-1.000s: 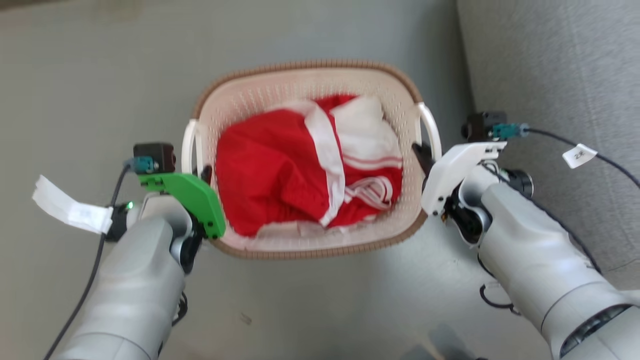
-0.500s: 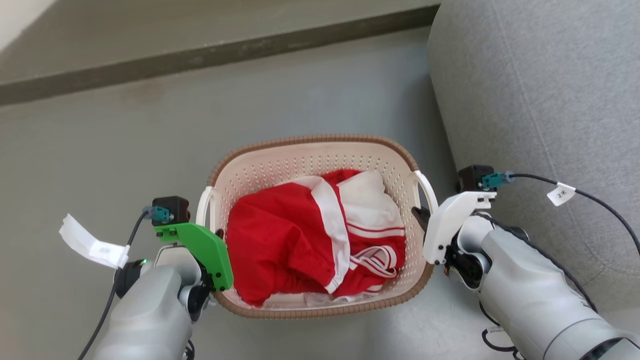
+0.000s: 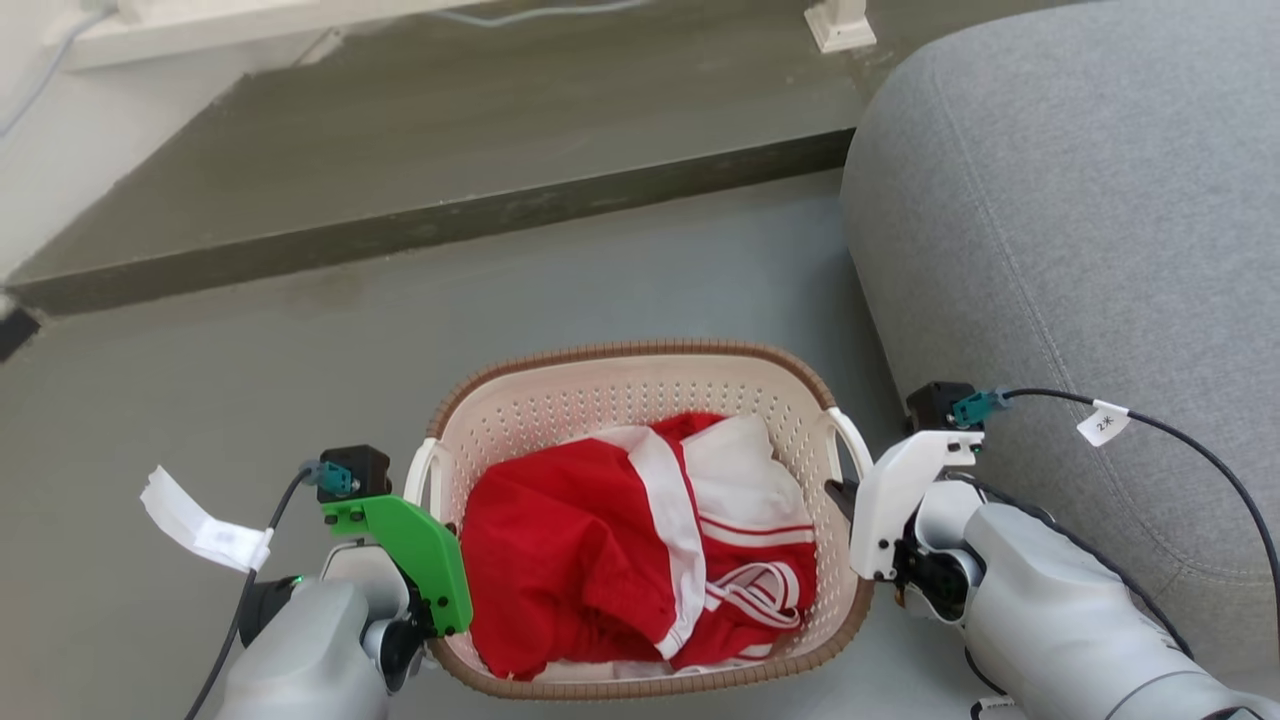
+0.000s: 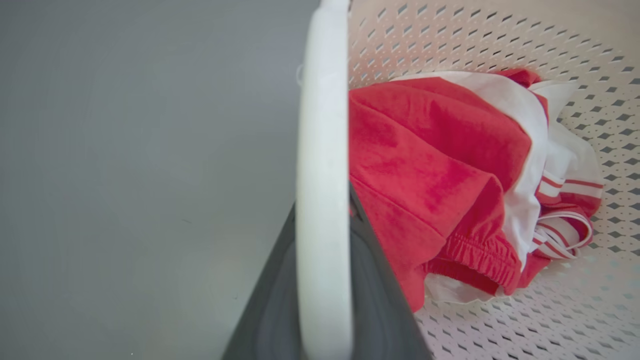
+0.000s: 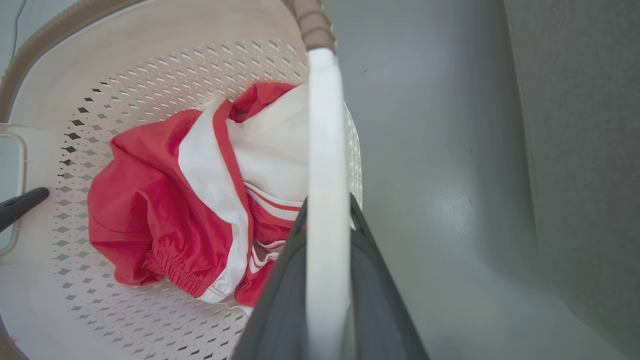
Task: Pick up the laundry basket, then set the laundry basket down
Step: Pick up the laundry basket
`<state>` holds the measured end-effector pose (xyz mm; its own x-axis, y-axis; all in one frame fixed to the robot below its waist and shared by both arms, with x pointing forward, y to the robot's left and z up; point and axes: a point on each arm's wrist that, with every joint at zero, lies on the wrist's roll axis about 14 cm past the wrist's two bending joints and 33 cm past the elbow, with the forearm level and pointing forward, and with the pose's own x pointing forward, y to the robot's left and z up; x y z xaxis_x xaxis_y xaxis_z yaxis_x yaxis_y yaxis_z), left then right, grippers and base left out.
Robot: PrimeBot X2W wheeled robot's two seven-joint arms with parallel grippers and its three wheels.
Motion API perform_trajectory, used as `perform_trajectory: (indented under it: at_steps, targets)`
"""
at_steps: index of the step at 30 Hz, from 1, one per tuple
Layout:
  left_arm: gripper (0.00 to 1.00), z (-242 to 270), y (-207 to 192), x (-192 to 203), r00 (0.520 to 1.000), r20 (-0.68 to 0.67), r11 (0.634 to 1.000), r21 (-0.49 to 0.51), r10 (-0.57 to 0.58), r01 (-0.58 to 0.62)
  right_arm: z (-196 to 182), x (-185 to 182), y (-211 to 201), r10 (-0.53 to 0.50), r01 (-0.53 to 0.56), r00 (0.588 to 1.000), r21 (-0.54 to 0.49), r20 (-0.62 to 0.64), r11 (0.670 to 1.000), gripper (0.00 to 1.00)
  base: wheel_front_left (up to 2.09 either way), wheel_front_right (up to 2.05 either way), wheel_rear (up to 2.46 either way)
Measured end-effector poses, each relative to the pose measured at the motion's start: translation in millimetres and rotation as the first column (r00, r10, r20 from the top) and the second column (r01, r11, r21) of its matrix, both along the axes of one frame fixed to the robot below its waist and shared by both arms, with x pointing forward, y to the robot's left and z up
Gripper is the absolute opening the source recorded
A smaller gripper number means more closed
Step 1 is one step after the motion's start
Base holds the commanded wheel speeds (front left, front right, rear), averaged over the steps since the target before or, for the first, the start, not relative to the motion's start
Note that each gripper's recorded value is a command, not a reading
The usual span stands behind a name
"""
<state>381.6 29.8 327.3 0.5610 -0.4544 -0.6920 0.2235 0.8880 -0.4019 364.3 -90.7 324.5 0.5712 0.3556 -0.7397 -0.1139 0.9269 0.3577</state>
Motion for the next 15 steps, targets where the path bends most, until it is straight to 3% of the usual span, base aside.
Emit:
perform_trajectory:
  at_steps: [15]
  targets:
    - [0.00,8.9,0.6,-23.3,1.000,-0.024,1.000,0.018,-0.007,0.007,8.0,-24.6,3.4,0.025,-0.025,0.999,0.003,-0.035,1.000,0.00,0.00,0.00,0.00]
